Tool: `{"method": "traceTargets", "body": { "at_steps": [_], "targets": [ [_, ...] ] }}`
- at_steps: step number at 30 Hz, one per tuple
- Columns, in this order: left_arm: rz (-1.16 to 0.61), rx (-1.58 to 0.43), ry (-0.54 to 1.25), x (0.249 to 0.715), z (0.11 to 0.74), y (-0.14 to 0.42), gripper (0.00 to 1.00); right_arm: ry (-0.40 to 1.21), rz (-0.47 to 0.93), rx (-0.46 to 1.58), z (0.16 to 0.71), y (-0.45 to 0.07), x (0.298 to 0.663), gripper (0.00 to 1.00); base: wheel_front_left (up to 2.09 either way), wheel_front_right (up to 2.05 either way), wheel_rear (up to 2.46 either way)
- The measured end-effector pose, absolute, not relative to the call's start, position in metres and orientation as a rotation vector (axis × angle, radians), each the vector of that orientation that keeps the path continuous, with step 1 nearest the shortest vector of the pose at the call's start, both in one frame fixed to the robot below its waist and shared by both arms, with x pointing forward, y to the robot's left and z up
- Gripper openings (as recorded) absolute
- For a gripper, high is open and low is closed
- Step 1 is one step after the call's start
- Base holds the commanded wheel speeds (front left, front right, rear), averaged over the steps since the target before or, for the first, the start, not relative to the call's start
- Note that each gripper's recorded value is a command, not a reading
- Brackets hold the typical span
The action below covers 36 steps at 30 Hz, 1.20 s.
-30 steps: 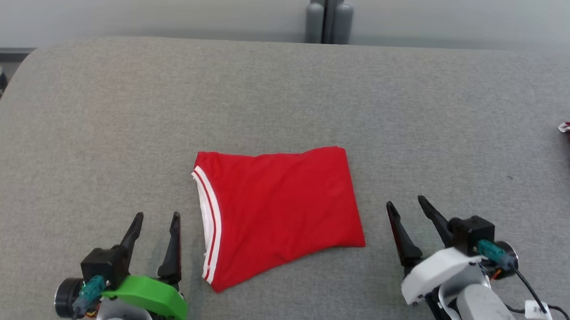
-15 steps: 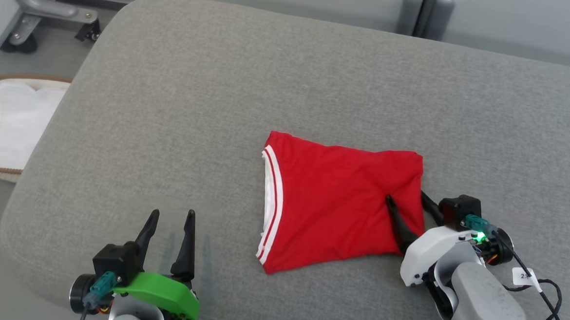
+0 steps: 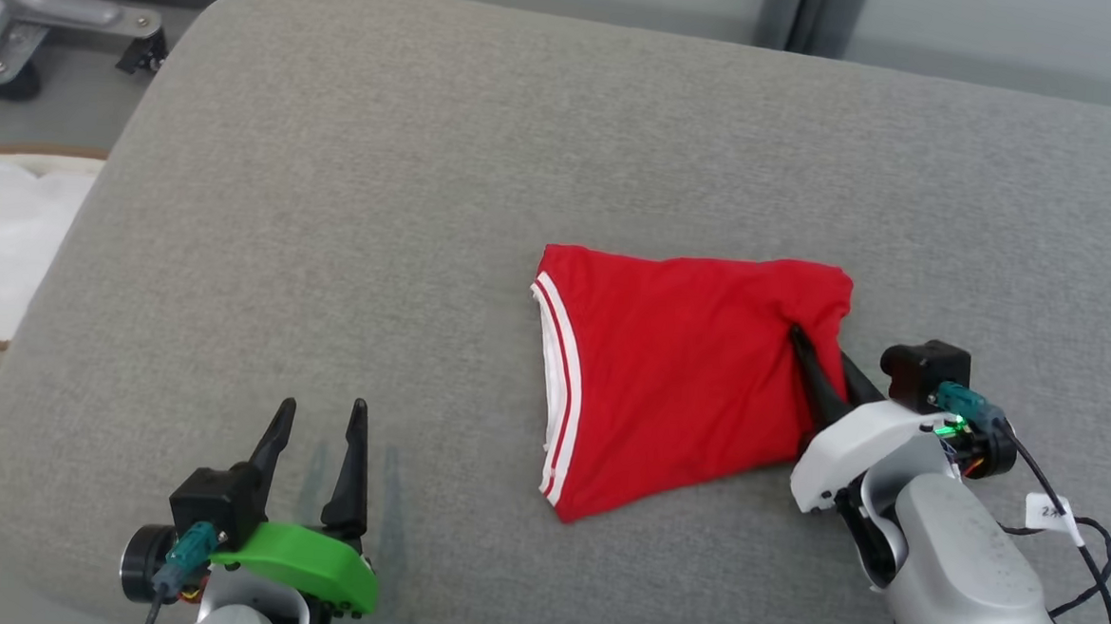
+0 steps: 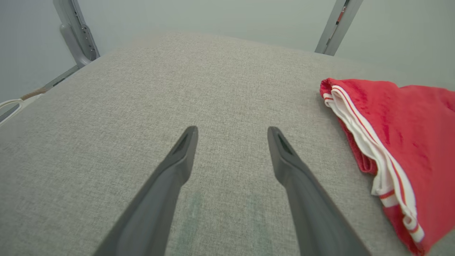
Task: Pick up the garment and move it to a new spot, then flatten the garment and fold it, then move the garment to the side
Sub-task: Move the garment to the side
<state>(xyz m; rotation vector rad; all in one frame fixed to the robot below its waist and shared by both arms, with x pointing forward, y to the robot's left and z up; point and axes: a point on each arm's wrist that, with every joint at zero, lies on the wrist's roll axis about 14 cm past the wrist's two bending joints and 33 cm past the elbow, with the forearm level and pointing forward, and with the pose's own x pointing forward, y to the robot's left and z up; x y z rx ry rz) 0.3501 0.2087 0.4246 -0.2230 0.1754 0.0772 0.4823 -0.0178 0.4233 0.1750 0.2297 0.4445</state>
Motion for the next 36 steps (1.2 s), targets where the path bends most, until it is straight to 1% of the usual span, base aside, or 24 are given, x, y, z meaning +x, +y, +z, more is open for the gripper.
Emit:
{"method": "traceTargets", "body": {
  "at_steps": [5,9,18,28,32,34,36],
  "targets": [
    [-0.02,-0.205,0.166,0.371,0.427,0.181,1.0,0.185,0.326,0.195,0.436,-0.064,0.483,0.0,0.0,0.0,0.0],
    [-0.115,-0.2,0.156,0.389,0.431,0.153,1.0,0.17,0.224,0.205,0.438,-0.105,0.475,0.0,0.0,0.0,0.0],
    [-0.371,-0.199,0.15,0.421,0.433,0.07,1.0,0.156,-0.01,0.222,0.439,-0.196,0.433,0.0,0.0,0.0,0.0],
    [-0.631,-0.216,0.18,0.425,0.425,-0.021,1.0,0.145,-0.221,0.227,0.442,-0.268,0.377,0.0,0.0,0.0,0.0],
    [-0.716,-0.224,0.193,0.421,0.421,-0.05,1.0,0.154,-0.29,0.24,0.439,-0.287,0.357,0.0,0.0,0.0,0.0],
    [-0.754,-0.222,0.199,0.418,0.419,-0.061,1.0,0.152,-0.317,0.227,0.441,-0.297,0.354,0.0,0.0,0.0,0.0],
    [-0.775,-0.226,0.199,0.42,0.417,-0.068,1.0,0.14,-0.33,0.196,0.448,-0.306,0.359,0.0,0.0,0.0,0.0]
  ]
}}
